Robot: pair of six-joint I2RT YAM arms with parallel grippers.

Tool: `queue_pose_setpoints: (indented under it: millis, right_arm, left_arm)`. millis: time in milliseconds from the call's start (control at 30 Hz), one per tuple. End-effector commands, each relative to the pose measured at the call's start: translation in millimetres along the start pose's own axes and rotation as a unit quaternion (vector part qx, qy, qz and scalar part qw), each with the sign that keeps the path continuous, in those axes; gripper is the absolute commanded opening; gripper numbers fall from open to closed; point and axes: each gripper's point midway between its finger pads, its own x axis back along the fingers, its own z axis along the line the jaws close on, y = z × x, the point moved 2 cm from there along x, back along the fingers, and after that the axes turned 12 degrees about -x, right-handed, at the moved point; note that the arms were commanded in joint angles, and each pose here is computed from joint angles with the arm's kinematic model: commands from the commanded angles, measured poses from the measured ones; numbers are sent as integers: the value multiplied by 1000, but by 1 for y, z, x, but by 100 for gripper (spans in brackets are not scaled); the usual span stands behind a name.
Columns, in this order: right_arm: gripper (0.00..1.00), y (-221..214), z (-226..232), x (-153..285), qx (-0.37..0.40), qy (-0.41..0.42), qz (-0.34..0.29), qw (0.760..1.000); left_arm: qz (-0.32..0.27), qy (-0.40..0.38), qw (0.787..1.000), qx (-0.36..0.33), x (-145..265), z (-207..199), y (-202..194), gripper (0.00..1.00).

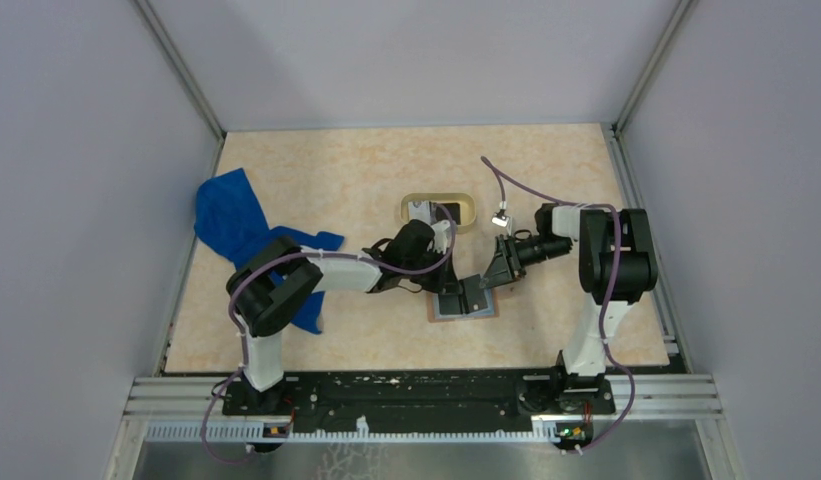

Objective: Put the credit cards into the card holder
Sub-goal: Turn over the card slot in the card holder.

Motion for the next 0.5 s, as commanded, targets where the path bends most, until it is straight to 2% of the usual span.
queue_pose_setpoints:
  millis: [0,300,467]
  right_arm:
    - [38,10,3,3,26,8,-12,1000]
    - [37,12,-4,3,35,-24,-16,999]
    - [36,13,-4,2,37,-32,-16,999]
  left_arm:
    - [12,-15,1000,-7,-9,-5,-2,2]
    - [4,-21,1000,-9,-9,-8,1,2]
    - [-34,-21,999,-29,10,-16,15,5]
